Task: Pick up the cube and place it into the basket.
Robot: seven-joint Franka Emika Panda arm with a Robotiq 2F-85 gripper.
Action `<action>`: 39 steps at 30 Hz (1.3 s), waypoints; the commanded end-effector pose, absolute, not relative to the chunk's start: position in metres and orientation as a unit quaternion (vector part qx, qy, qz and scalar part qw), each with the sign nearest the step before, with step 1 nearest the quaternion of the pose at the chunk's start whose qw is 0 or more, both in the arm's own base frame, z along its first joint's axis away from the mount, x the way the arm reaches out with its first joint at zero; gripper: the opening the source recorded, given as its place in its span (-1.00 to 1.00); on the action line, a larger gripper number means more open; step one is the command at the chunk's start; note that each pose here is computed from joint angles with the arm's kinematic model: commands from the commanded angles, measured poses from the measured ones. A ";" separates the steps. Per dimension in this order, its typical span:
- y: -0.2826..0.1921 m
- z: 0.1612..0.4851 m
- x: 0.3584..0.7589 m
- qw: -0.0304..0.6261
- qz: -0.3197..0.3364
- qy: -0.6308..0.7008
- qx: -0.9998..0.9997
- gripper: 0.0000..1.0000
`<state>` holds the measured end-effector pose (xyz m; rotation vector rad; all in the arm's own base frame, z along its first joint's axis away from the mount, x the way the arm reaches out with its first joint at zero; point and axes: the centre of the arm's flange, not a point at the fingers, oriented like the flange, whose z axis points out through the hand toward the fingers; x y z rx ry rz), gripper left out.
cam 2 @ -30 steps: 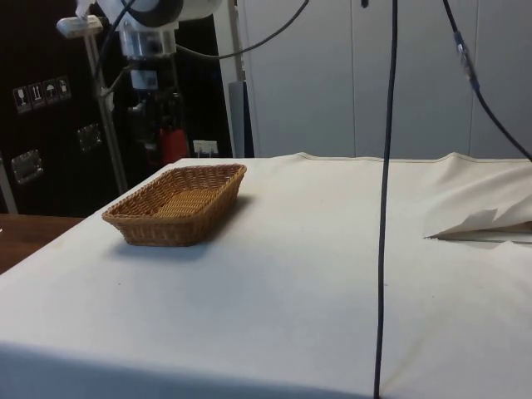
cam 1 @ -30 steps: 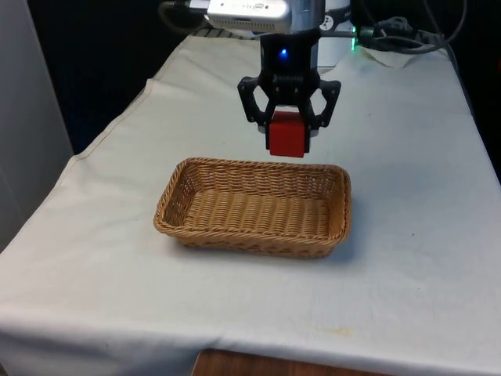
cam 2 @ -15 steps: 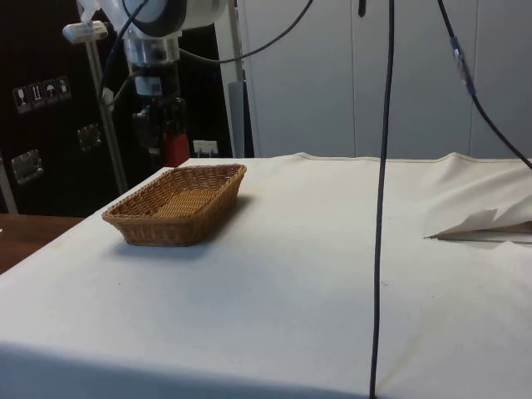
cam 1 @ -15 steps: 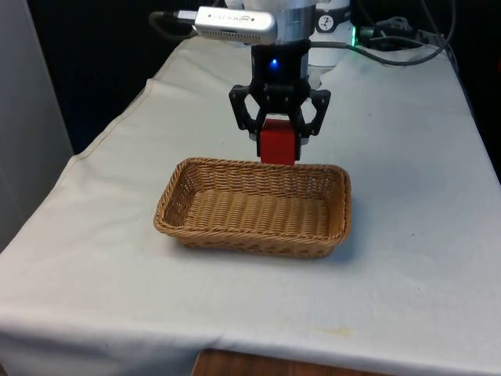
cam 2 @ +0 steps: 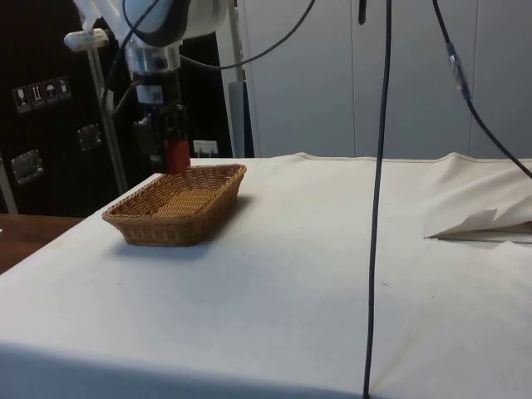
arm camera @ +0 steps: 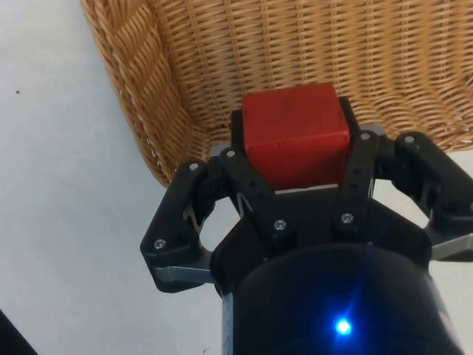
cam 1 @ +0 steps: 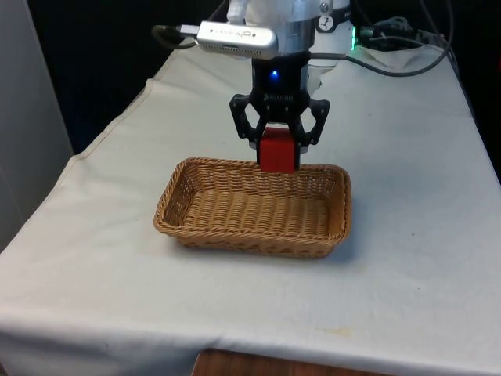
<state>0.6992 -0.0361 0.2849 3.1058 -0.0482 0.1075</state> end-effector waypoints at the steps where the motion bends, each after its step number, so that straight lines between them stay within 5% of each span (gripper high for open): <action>1: -0.036 0.283 0.700 0.016 0.039 -0.017 0.999 -0.97; 39: -0.033 0.212 0.699 0.020 0.036 -0.016 0.999 -0.97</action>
